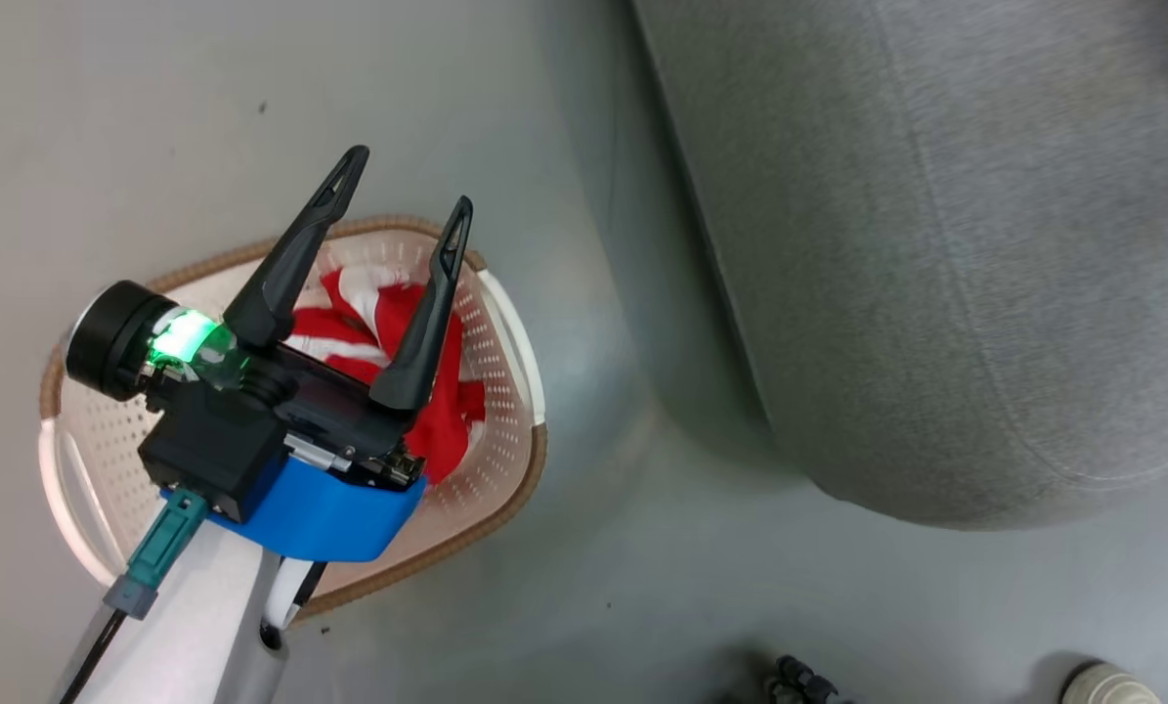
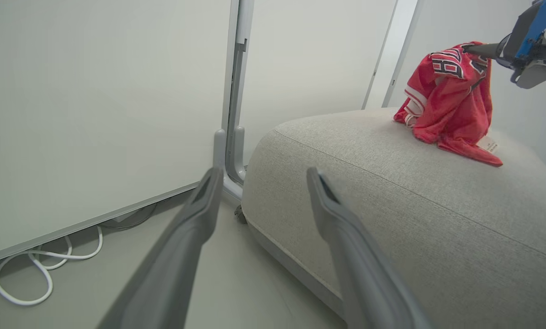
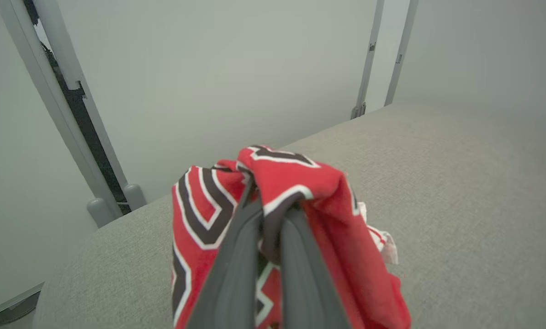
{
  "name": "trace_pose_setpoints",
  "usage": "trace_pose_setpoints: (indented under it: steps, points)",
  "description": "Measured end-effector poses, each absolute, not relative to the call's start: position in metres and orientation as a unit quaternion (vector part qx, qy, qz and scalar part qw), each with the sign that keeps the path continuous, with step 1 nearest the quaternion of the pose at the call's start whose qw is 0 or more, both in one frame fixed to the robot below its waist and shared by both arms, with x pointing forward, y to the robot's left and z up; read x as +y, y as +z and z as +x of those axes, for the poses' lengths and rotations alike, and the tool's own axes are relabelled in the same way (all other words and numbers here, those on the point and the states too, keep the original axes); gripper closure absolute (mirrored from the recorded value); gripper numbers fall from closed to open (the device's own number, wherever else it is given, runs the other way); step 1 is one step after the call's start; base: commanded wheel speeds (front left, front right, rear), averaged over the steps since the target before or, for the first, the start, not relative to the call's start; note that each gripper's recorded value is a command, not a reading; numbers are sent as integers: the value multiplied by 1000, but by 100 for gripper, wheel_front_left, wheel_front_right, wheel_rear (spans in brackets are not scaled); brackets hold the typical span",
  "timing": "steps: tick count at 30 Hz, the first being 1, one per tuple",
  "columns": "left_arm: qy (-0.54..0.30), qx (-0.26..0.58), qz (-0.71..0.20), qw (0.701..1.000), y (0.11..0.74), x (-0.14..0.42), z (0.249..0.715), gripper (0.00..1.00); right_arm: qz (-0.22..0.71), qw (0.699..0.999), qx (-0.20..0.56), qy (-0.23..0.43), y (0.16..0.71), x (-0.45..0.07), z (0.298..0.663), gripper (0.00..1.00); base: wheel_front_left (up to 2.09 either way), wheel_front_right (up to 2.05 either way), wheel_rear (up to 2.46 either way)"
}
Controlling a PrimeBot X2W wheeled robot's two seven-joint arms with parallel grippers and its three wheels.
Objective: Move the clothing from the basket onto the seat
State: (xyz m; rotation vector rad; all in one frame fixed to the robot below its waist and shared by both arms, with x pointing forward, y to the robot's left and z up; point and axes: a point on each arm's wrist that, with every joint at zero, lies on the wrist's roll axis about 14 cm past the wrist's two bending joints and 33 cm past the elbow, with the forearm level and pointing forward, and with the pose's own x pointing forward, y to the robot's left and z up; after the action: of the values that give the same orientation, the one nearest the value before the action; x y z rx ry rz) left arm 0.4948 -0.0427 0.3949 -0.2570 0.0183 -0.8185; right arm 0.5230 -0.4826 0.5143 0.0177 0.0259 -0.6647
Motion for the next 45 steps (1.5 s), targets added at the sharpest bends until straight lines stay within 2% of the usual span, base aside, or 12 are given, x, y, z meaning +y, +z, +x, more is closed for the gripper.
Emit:
trace_pose_setpoints:
  steps: [3,4,5,6,7,15,22,29,37,45]
  points:
    - [-396,26,-128,909,378,-40,493,0,21,937,52,-345,471,-488,522,100,0,0,0]
    - [-393,33,-128,910,372,-38,493,0,24,935,64,-348,458,-488,522,93,0,0,0]
    - [-391,39,-128,911,367,-36,493,0,29,933,72,-352,447,-488,521,93,0,0,0]
    - [-388,44,-127,912,364,-33,492,0,30,931,81,-354,438,-486,520,69,0,0,0]
    - [-385,46,-126,913,363,-31,492,0,30,931,89,-352,430,-484,521,0,0,0,0]
    - [-371,50,-131,918,376,-27,485,0,20,938,105,-328,429,-470,519,0,0,0,0]
    - [-358,59,-131,923,397,-24,470,0,-5,953,112,-283,448,-446,503,0,0,0,0]
    - [-332,46,-141,932,435,-19,452,0,-16,966,83,-246,473,-420,471,0,0,0,0]
    - [-279,29,-133,951,466,12,427,0,-15,986,21,-166,503,-347,441,0,0,0,0]
    - [-220,16,-125,967,482,49,406,0,17,990,-43,-130,528,-299,395,0,0,0,0]
